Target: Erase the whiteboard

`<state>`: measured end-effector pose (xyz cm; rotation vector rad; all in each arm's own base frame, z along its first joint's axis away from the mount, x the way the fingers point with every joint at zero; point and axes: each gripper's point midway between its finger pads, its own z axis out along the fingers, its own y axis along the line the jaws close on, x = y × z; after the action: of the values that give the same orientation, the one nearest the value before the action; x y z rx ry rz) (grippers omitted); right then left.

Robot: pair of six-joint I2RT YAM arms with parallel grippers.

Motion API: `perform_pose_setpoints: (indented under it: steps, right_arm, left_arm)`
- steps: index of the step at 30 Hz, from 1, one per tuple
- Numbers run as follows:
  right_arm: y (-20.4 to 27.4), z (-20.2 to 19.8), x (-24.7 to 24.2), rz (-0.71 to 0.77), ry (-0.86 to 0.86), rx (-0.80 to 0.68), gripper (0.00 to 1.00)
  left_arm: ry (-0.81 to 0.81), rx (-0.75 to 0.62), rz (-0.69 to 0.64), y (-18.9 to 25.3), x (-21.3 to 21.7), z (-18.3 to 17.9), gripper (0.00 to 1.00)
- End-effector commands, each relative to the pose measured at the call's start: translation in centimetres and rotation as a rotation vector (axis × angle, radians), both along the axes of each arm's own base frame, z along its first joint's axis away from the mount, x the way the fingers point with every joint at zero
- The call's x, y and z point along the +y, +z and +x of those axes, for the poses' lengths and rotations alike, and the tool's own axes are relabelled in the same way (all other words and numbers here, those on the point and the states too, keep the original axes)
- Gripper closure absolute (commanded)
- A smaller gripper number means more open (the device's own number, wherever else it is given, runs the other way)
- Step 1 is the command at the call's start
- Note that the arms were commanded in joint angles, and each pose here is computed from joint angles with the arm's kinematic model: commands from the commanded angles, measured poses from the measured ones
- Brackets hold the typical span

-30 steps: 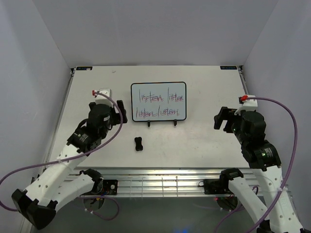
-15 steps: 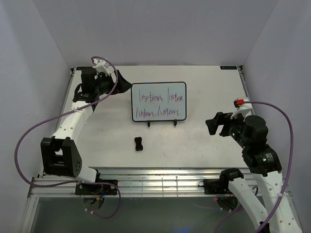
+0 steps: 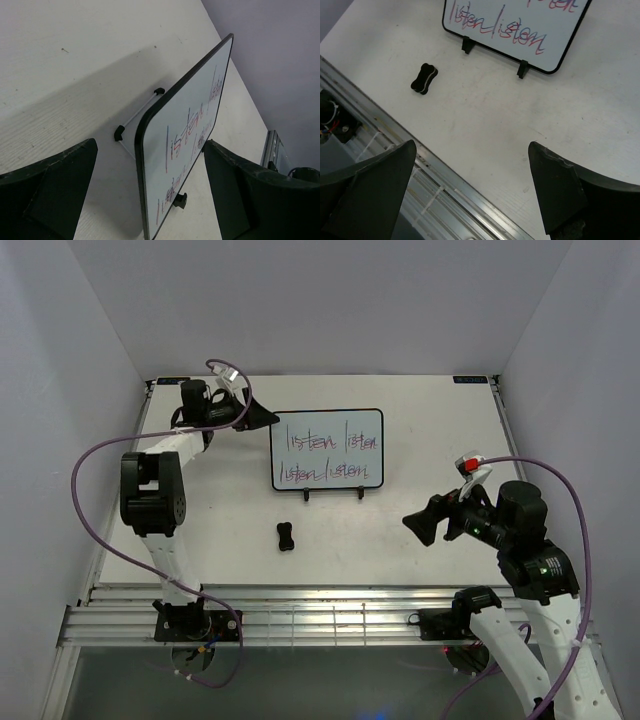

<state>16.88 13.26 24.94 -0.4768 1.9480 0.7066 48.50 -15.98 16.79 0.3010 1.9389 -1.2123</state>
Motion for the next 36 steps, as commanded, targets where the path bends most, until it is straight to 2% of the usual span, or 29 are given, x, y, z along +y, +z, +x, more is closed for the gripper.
perform_pose_setpoints:
  steps: [1, 5, 7, 10, 11, 15, 17, 21, 25, 29, 31, 33, 35, 36]
  right_arm:
    - [2.2, -2.6, 1.5, 0.044, 0.15, -0.061, 0.02]
    - [2.0, -3.5, 2.4, 0.077, 0.226, -0.04, 0.0]
    - [1.8, -3.4, 2.7, 0.081, 0.24, -0.031, 0.05]
    - [1.8, -3.2, 3.1, 0.103, 0.258, -0.021, 0.09]
    - [2.0, -3.3, 3.3, 0.111, 0.272, -0.02, 0.09]
    - [2.4, -3.5, 3.6, 0.124, 0.299, -0.031, 0.11]
    - [2.2, -3.4, 3.6, 0.117, 0.299, -0.03, 0.12]
    - [1.7, -3.3, 3.8, 0.122, 0.311, -0.013, 0.13]
    - [1.4, -3.2, 4.0, 0.129, 0.321, -0.006, 0.15]
    - [1.5, -3.1, 4.2, 0.134, 0.335, -0.002, 0.16]
    - [1.5, -3.2, 4.4, 0.138, 0.355, 0.001, 0.17]
    - [1.5, -3.2, 4.5, 0.139, 0.366, 0.003, 0.18]
    - [1.3, -3.1, 4.6, 0.139, 0.37, 0.013, 0.18]
    - [1.0, -3.0, 4.7, 0.141, 0.371, 0.029, 0.19]
  left_arm:
    - [-0.089, -0.091, -0.036, 2.7, -0.4, 0.7, 0.02]
    - [-0.191, -0.041, -0.091, 1.3, -1.1, 0.5, 0.04]
    - [-0.261, -0.051, -0.113, 1.9, -1.9, -0.3, 0.07]
    - [-0.313, -0.056, -0.127, 2.0, -2.4, -0.8, 0.23]
    - [-0.326, -0.043, -0.137, 2.0, -2.4, -0.9, 0.38]
    - [-0.339, -0.029, -0.146, 1.6, -2.5, -0.7, 0.55]
    - [-0.347, -0.028, -0.15, 1.5, -2.6, -0.6, 0.58]
    - [-0.352, -0.014, -0.153, 0.9, -3.0, -0.6, 0.59]
    - [-0.35, -0.001, -0.153, 0.1, -3.0, -0.4, 0.68]
    - [-0.352, 0.012, -0.156, -0.7, -3.0, -0.2, 0.72]
    - [-0.36, 0.017, -0.16, -0.9, -3.0, -0.3, 0.8]
    - [-0.366, 0.015, -0.161, -0.9, -3.0, -0.3, 0.93]
    - [-0.367, 0.016, -0.161, -0.9, -3.0, -0.4, 1.0]
    - [-0.369, 0.013, -0.161, -0.8, -3.0, -0.5, 1.0]
